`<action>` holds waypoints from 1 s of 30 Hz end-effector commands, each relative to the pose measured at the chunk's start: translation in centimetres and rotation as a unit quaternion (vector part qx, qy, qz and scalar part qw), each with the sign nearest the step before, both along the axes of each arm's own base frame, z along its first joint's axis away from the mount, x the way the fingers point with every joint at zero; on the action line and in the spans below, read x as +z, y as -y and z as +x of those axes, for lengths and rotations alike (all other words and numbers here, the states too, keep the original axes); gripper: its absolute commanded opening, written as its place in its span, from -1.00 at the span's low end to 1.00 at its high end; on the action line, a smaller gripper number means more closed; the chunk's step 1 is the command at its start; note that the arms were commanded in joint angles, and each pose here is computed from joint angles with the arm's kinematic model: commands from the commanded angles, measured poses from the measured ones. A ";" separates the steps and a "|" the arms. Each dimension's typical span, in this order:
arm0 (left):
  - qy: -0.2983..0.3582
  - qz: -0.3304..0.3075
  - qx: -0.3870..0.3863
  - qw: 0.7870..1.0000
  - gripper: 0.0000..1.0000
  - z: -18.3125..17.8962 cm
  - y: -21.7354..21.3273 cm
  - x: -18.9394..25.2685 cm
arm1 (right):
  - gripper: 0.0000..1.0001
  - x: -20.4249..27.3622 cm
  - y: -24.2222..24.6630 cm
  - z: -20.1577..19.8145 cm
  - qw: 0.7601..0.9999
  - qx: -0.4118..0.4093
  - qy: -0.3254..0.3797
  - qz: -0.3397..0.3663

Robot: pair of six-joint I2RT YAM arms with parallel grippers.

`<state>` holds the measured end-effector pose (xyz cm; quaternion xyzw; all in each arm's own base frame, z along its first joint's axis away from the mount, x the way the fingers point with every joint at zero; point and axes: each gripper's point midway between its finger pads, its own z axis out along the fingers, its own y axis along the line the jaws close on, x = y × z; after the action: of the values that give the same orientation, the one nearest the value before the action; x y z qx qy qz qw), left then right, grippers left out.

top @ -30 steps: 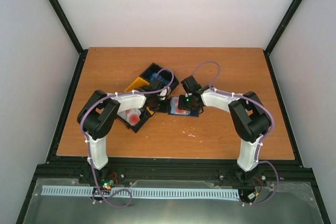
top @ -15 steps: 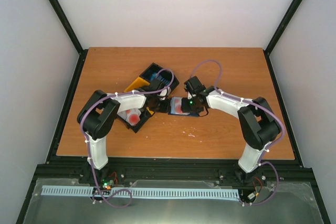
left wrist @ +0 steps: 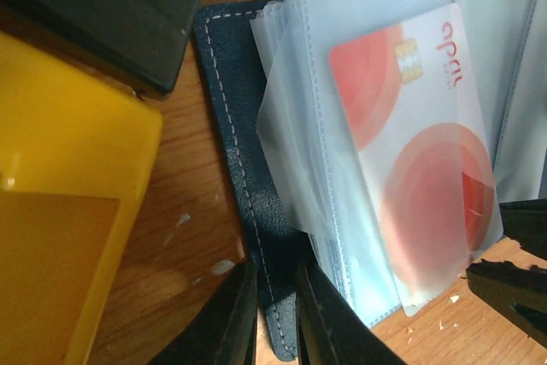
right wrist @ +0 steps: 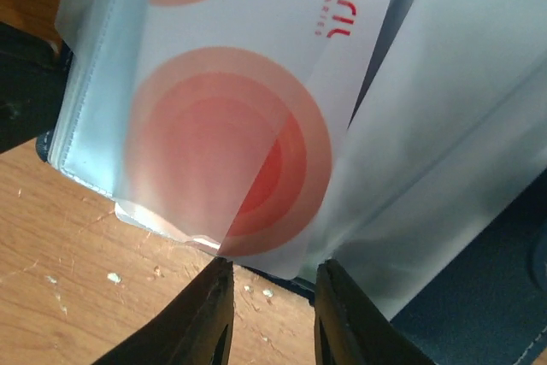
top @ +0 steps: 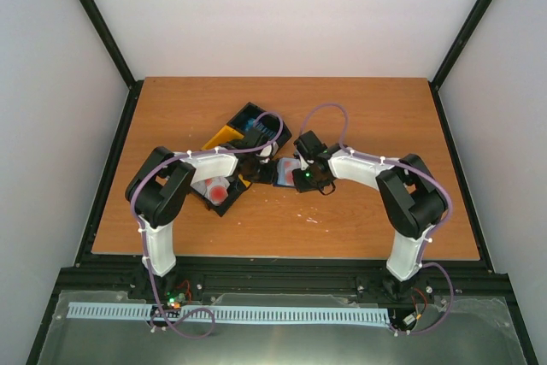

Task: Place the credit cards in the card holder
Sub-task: Insert the credit card into the card holder.

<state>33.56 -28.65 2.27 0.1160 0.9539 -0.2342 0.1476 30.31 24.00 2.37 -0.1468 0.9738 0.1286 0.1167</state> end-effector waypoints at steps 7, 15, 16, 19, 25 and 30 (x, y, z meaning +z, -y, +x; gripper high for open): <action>0.011 -0.005 -0.011 1.000 -0.71 0.3 0.5 0.9 | -0.53 -0.7 -0.6 1.4 0.999 0.017 0.021 -0.027; 0.007 -0.007 -0.012 1.000 -0.72 0.2 0.5 0.7 | -0.60 0.0 -2.0 1.9 1.000 -0.009 0.028 0.011; 0.007 -0.008 -0.012 1.000 -0.72 0.2 0.6 0.7 | -0.60 0.1 -2.2 1.9 0.999 -0.011 0.027 0.018; 0.007 -0.009 -0.013 1.000 -0.72 0.2 0.6 0.7 | -0.60 0.4 -3.2 1.6 0.999 -0.004 0.024 0.045; 0.007 -0.008 -0.013 1.000 -0.72 0.2 0.6 0.7 | -0.60 0.7 -3.9 1.4 0.997 0.014 0.026 0.066; 0.011 -0.005 -0.011 1.000 -0.72 0.3 0.4 0.9 | -0.54 1.0 -2.8 1.1 0.999 0.004 0.029 0.046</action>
<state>33.53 -28.65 2.26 0.1162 0.9540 -0.2343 0.1467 31.81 26.66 2.71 -0.1456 0.9646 0.1664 0.1439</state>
